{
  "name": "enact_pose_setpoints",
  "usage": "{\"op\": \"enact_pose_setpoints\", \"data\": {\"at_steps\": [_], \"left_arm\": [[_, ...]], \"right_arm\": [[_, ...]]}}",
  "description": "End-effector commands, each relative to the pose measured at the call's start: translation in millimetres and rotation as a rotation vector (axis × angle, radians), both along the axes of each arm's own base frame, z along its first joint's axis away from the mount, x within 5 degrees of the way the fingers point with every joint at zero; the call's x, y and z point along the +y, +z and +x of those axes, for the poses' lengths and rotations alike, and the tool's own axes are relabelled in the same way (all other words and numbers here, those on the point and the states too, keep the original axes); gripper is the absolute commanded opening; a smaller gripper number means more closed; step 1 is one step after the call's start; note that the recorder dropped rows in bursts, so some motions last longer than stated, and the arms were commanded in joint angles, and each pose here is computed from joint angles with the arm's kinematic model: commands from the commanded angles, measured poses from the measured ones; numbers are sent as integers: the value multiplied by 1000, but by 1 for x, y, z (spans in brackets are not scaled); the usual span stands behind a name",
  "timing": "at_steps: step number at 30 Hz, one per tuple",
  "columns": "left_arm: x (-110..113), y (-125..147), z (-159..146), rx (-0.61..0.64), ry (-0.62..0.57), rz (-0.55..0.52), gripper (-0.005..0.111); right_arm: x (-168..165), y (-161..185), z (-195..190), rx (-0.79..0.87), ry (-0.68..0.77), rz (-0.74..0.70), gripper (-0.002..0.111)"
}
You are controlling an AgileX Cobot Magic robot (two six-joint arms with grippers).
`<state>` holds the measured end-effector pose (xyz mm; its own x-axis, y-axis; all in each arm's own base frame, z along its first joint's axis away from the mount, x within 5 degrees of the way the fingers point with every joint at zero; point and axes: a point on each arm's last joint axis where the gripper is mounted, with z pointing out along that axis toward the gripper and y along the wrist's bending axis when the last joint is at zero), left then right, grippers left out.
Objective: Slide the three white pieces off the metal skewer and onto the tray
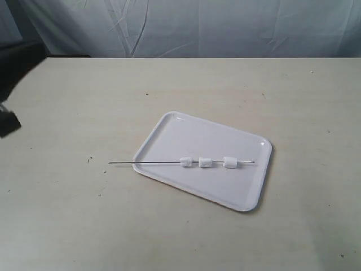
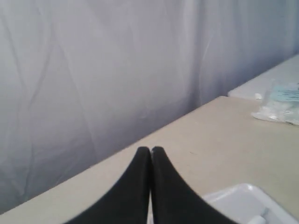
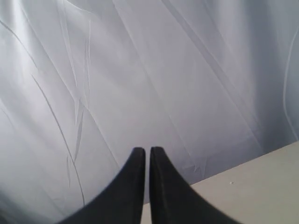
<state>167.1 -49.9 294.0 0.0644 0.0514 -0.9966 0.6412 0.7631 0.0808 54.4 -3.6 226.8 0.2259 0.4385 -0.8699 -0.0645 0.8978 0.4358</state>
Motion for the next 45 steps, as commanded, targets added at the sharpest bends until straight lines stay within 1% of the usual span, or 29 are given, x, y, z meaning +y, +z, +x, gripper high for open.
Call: {"op": "enact_pose_setpoints", "data": {"at_steps": [1,2,4,5,8,9,10,11,12,13,14,15,16,17,18,19,20,23,25,27,30,32,33,35,37,38,40,43,45], "left_arm": [[37,4,23,207,460,-231,0],[45,3,25,257,559,-216,0],[54,1,27,291,656,-109,0],[54,0,27,277,653,0,0],[49,-15,36,333,641,133,0],[49,-29,42,418,693,181,0],[50,-37,45,484,742,169,0],[51,-52,49,657,856,32,0],[51,-63,54,792,921,-107,0],[49,-68,57,844,923,-172,0],[42,-75,64,908,904,-328,0],[38,-78,67,933,889,-421,0],[25,-80,74,923,812,-464,0],[17,-80,77,906,765,-424,0],[3,-82,79,908,710,-293,0],[-3,-85,80,931,701,-211,0],[-10,-90,81,991,711,-77,0],[-13,-95,83,1125,741,161,0],[-15,-94,82,1225,680,325,0],[-18,-88,81,1282,609,426,0],[-26,-74,86,1253,451,506,0],[-40,-65,88,1175,216,541,0],[-49,-61,89,1148,119,501,0],[-64,-51,91,1032,-68,436,0],[-74,-46,94,924,-193,412,0],[-77,-46,95,897,-225,407,0],[-77,-51,98,862,-258,459,3],[-76,-65,104,827,-286,559,14],[-78,-69,108,745,-303,619,25]], "right_arm": [[1,-6,1,58,12,-3,4],[2,-5,1,80,18,-11,4],[3,0,-1,112,28,-40,4],[4,6,0,143,36,-42,4],[6,12,9,285,58,-42,4],[7,16,15,369,71,-41,4],[7,17,17,401,75,-41,4],[7,23,24,454,82,-38,4],[8,31,30,465,89,-47,4],[8,36,33,468,94,-66,4],[9,43,38,471,101,-72,4],[9,49,40,464,101,-75,4],[9,57,43,455,100,-115,4],[9,61,46,455,100,-155,4],[9,69,49,471,110,-183,4],[10,72,51,495,118,-196,4],[11,74,56,538,133,-212,4],[12,74,63,591,149,-210,4],[12,74,67,601,153,-196,4],[12,74,69,604,157,-184,4],[13,73,69,605,162,-205,4],[13,73,69,609,164,-203,4],[13,73,69,614,170,-218,4],[16,71,68,630,209,-265,4],[22,68,68,644,287,-334,4],[25,67,69,644,327,-340,4],[32,65,72,647,411,-362,4],[36,62,78,649,468,-362,4],[38,60,82,648,488,-369,4]]}}
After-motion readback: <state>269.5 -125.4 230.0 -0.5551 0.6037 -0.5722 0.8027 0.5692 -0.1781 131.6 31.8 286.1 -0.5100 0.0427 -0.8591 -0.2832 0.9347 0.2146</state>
